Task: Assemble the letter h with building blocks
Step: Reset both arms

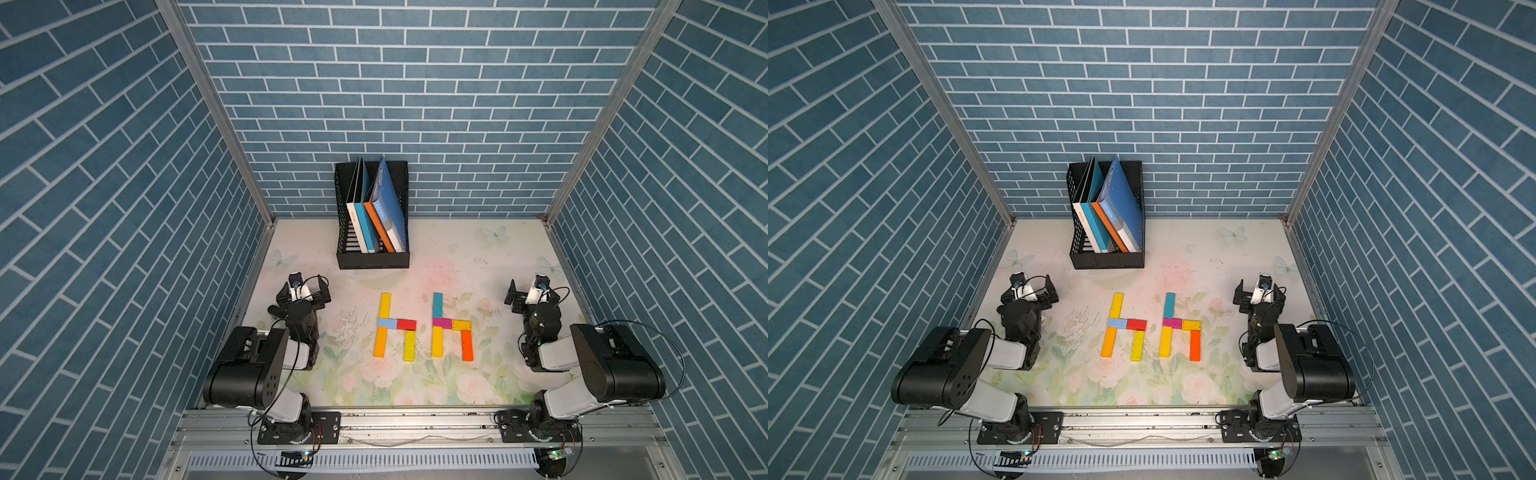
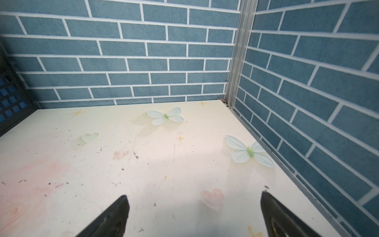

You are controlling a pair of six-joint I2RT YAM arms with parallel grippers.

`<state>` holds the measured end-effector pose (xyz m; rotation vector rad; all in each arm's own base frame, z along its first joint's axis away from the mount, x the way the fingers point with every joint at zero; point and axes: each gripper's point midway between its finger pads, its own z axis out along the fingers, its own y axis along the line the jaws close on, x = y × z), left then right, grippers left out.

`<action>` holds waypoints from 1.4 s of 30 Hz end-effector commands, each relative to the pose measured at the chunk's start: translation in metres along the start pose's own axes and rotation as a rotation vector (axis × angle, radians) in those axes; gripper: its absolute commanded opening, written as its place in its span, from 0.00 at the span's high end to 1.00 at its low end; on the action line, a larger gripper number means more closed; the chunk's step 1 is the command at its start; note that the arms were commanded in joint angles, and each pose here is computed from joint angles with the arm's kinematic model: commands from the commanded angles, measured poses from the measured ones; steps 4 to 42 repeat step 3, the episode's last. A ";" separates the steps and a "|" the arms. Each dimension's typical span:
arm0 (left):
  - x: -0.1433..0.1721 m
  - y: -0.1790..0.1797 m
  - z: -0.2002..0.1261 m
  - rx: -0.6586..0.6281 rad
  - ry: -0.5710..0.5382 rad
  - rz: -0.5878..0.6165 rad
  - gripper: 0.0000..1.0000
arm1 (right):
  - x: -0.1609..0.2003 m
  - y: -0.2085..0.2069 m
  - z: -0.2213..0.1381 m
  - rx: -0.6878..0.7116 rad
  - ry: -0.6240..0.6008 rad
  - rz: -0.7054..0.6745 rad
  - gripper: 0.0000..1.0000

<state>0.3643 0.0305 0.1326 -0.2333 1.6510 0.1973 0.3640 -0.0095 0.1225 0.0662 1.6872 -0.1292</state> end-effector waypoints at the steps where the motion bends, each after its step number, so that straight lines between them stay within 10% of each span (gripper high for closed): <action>1: -0.001 -0.002 -0.001 0.011 -0.006 0.009 0.00 | -0.006 0.004 0.007 -0.022 -0.012 -0.018 0.01; 42: -0.001 -0.002 -0.001 0.011 -0.006 0.010 0.00 | -0.008 0.004 0.001 -0.024 -0.030 -0.021 0.01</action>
